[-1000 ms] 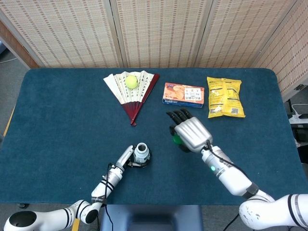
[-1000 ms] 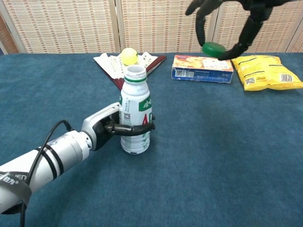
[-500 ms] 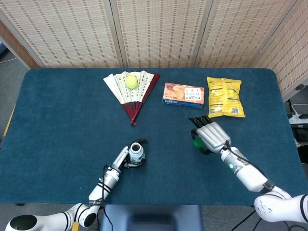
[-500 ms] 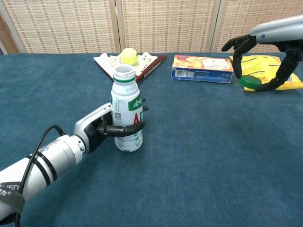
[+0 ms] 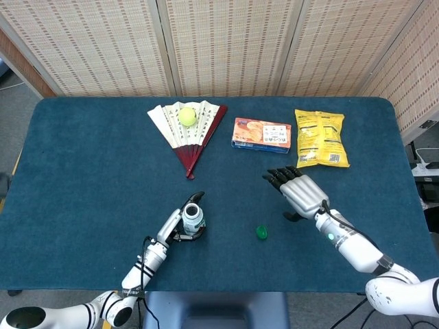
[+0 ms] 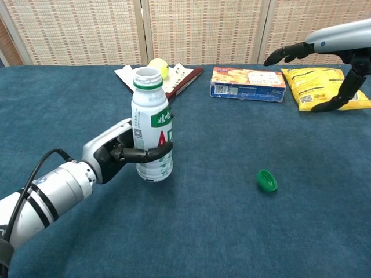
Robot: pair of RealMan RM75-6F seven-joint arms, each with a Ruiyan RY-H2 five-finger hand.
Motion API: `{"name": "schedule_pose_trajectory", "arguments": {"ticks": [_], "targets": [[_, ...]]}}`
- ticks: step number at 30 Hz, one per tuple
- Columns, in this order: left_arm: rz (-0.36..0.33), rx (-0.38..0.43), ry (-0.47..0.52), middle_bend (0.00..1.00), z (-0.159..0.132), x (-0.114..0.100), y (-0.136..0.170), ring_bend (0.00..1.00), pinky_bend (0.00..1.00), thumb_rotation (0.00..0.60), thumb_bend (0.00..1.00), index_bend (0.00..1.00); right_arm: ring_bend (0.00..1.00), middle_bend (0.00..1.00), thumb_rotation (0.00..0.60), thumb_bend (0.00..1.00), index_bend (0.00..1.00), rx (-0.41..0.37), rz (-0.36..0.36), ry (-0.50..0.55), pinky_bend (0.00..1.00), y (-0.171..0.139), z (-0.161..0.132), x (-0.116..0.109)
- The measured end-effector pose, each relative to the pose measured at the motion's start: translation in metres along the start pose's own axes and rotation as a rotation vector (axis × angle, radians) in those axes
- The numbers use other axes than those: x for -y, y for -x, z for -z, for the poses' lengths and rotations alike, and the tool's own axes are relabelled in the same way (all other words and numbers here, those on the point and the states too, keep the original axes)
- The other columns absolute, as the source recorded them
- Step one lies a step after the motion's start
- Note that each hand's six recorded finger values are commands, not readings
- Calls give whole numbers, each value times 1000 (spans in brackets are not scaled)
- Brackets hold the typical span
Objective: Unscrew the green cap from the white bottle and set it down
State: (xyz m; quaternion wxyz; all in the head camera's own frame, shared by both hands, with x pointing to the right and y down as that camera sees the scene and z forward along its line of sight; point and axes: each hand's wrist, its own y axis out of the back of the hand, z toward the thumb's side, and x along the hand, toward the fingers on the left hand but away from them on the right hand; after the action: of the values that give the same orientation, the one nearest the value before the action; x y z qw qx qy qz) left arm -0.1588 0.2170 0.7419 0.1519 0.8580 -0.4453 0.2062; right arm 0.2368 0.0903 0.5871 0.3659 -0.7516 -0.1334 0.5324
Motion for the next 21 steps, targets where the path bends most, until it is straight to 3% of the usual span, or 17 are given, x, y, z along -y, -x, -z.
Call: {"name": "schedule_pose_trajectory", "arguments": {"ticks": [4,7,15,21], "targets": [[-6,-8,-76,0,-1,-4,1,0,0,600,426,0,0,0,600,180,0,8,5,14,0,-5,4,-2],[-32,-5,-205,0,-3,-11,1,0,0,600,433,0,0,0,600,179,0,12,10,24,0,-9,8,-4],[-102,-60,-697,0,-4,-36,3,0,0,600,437,0,0,0,600,180,0,8,23,59,0,-16,13,-5],[-107,-88,-1025,0,-6,-45,6,0,0,600,344,0,0,0,600,180,0,-3,14,61,0,-17,12,-2]]}}
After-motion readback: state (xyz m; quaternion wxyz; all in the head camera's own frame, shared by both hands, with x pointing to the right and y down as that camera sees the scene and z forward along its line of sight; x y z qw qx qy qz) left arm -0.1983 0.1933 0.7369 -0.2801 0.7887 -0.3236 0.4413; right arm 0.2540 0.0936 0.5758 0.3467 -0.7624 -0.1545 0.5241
